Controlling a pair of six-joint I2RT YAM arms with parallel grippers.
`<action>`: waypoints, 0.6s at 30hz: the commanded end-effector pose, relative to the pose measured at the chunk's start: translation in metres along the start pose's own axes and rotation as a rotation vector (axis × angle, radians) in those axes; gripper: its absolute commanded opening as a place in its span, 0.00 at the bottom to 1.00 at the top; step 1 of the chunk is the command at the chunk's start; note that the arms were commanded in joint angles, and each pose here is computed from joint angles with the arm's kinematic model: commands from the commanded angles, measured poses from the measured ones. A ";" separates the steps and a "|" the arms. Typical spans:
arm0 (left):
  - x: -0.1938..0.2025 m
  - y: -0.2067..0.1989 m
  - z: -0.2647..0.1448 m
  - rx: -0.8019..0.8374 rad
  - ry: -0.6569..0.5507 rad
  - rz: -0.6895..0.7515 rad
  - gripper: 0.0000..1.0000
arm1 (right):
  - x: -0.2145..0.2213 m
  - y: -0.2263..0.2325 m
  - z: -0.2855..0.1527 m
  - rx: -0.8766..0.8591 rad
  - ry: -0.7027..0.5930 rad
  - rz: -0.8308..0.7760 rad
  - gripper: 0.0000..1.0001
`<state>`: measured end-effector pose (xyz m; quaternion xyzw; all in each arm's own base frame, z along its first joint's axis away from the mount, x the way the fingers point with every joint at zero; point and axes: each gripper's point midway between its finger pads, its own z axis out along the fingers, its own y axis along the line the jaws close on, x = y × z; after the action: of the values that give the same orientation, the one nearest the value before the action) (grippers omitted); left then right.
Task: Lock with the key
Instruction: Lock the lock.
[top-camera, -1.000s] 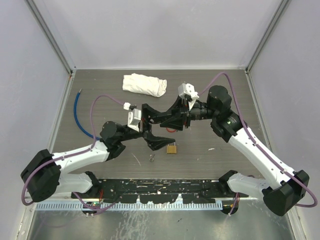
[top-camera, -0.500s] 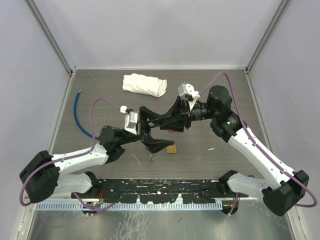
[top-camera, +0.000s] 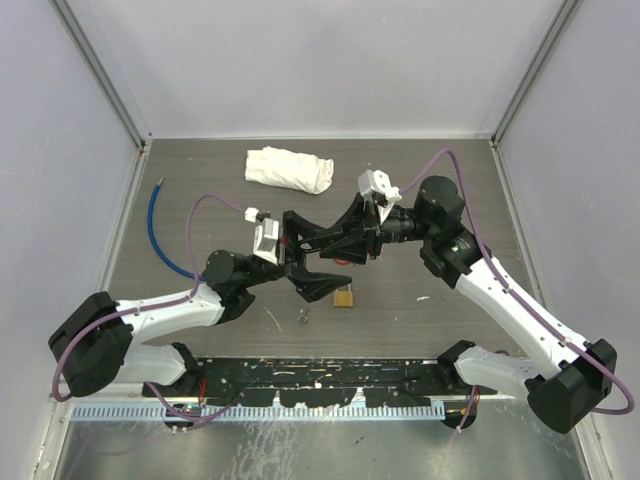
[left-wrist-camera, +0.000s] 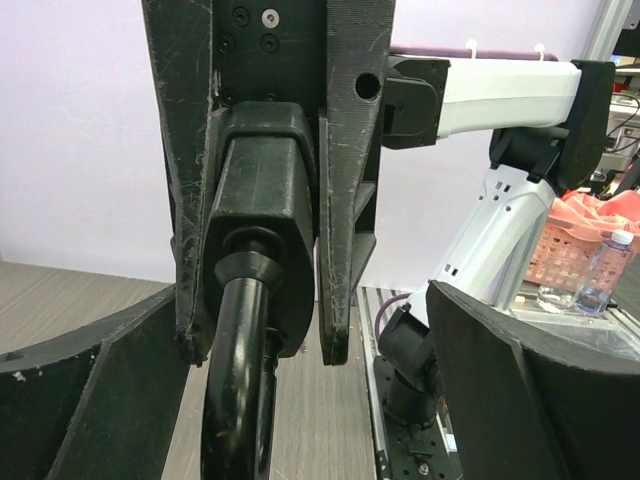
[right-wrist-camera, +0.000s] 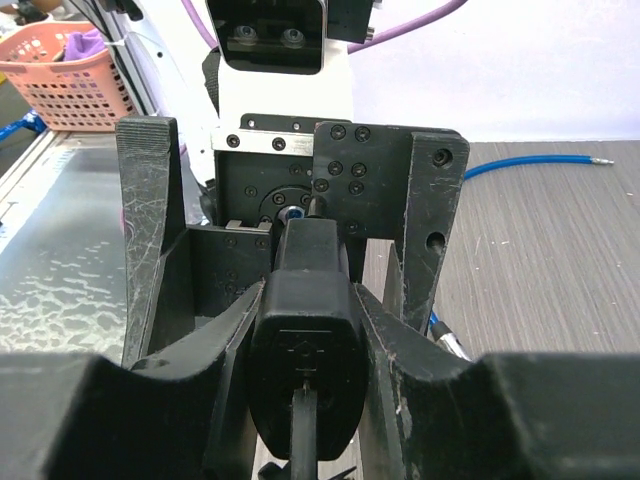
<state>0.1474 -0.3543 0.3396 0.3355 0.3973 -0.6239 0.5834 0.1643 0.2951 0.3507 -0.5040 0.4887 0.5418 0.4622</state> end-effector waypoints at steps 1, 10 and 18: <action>-0.041 -0.021 0.028 0.108 -0.119 0.063 0.94 | 0.020 0.009 0.017 -0.036 0.036 -0.004 0.01; -0.049 -0.024 0.034 0.126 -0.126 0.069 0.92 | 0.038 0.008 0.029 -0.050 0.084 0.020 0.01; -0.048 -0.026 0.036 0.140 -0.113 0.062 0.91 | 0.053 0.009 0.036 -0.076 0.118 0.075 0.01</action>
<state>0.1547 -0.3548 0.3522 0.3275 0.3796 -0.6227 0.6008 0.1690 0.3035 0.3559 -0.5205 0.4672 0.5085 0.5023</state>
